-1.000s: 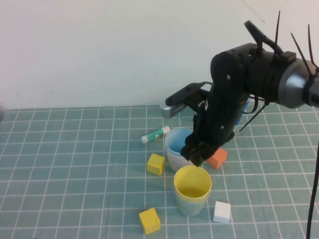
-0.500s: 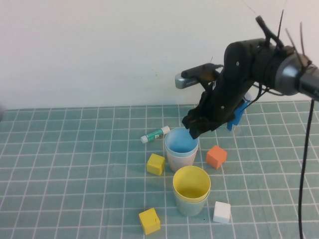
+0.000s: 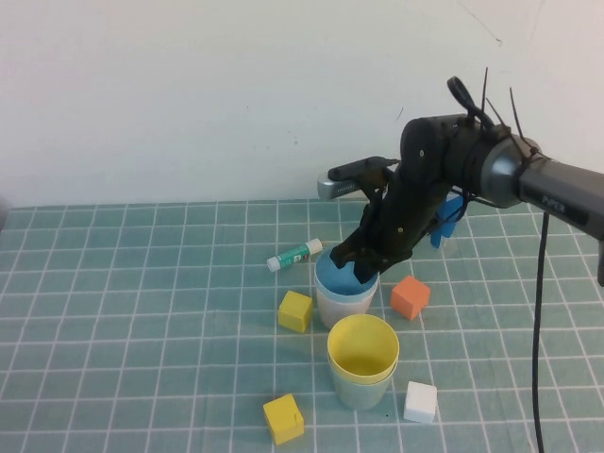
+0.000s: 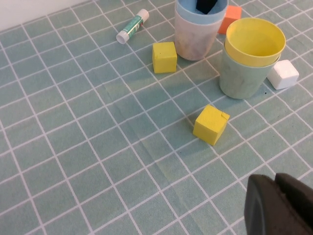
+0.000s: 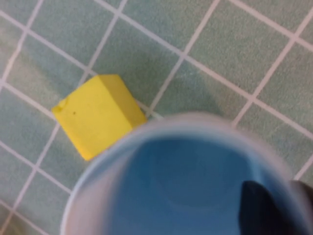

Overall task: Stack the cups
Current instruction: Pick up the pink cup, then place the pink cup on the yellow cup

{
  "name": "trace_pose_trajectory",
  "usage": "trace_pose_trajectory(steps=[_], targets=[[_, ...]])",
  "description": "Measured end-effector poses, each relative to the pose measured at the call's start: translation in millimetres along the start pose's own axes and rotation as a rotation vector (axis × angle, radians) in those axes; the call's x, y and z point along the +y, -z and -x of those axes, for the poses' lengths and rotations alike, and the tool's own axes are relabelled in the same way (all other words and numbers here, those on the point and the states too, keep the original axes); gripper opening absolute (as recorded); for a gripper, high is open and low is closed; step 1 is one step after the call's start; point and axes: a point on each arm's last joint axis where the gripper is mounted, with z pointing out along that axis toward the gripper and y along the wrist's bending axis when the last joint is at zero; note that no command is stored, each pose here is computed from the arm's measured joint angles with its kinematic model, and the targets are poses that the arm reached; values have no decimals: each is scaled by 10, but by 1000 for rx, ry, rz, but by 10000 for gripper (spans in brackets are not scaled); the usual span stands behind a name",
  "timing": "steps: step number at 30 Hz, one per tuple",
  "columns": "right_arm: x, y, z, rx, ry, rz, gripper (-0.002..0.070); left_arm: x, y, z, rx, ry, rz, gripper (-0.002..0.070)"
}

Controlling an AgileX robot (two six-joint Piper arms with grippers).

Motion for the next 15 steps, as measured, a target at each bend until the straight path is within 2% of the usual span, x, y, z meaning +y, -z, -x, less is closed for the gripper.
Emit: trace_pose_trajectory(steps=[2,6,11,15], targets=[[1,10,2,4,5,0,51,0,0,0,0,0,0,-1],[10,157,43,21,35,-18,36,0,0,0,0,0,0,-1],[100,844,135,-19,114,-75,34,0,0,0,0,-5,0,-1],[244,1452,77,-60,190,-114,34,0,0,0,0,-3,0,-1]])
